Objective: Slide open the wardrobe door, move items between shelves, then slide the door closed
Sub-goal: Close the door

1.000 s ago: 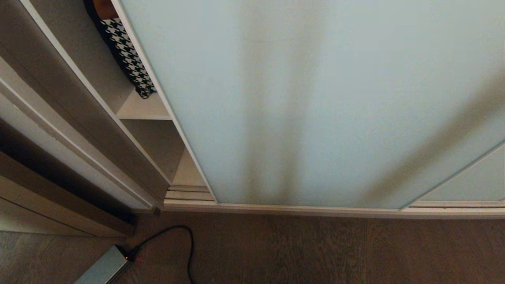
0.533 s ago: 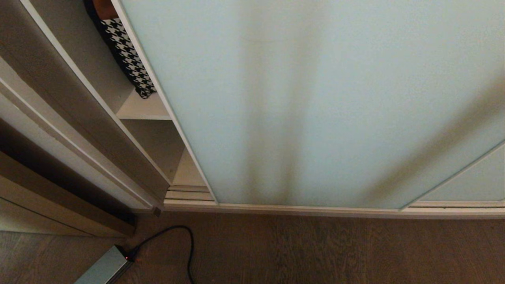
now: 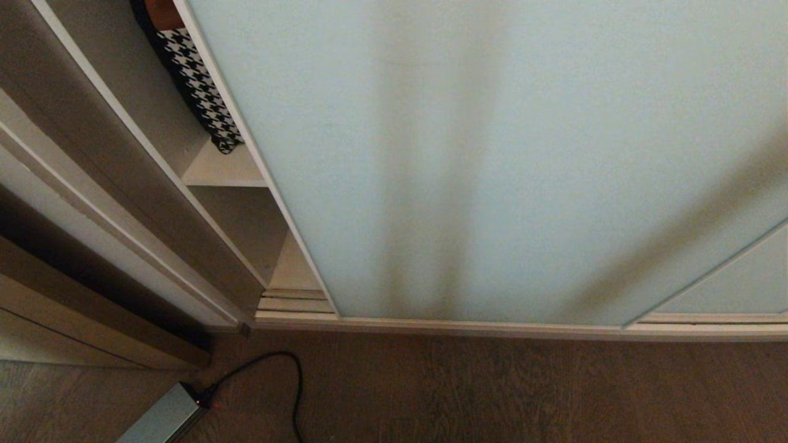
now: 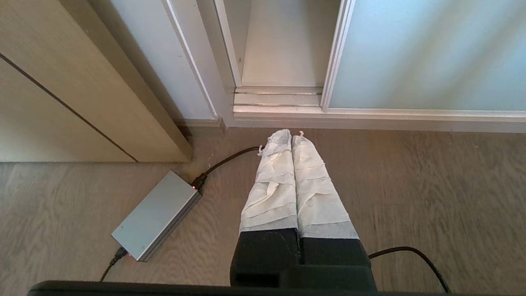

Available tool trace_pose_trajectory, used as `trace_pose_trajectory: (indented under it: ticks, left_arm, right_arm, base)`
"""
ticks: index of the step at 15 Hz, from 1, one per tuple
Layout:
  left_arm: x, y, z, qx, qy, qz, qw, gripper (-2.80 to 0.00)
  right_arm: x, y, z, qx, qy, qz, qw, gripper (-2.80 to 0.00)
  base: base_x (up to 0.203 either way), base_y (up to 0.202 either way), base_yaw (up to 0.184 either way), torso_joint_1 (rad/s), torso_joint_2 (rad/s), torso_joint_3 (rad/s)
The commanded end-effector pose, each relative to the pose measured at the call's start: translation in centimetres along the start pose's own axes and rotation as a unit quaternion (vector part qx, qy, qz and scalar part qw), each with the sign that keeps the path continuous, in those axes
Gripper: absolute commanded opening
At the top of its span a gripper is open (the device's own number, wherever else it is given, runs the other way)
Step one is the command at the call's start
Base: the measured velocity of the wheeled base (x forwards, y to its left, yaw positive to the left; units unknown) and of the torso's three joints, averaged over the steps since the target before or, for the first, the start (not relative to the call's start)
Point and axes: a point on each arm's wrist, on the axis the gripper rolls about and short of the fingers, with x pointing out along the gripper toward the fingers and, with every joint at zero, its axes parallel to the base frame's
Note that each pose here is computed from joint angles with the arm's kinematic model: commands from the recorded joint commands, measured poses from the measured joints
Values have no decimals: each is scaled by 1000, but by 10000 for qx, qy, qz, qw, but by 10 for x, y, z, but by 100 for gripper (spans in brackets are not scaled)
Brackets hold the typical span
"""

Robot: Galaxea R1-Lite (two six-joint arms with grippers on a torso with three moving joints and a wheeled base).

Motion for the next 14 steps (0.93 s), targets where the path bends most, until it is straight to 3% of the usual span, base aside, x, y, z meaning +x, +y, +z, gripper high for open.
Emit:
trace_pose_trajectory:
  ticks: [1,14]
  left_arm:
    - [0,0,0,1,6,0,10000,-280]
    - [0,0,0,1,6,0,10000,-280]
  right_arm:
    - [8,-11,1,71,40,-11,10000,-280]
    - [51,2,-6,-296,-33,39,9995,-280]
  base:
    - [0,0,0,0,0,0]
    - [0,0,0,0,0,0]
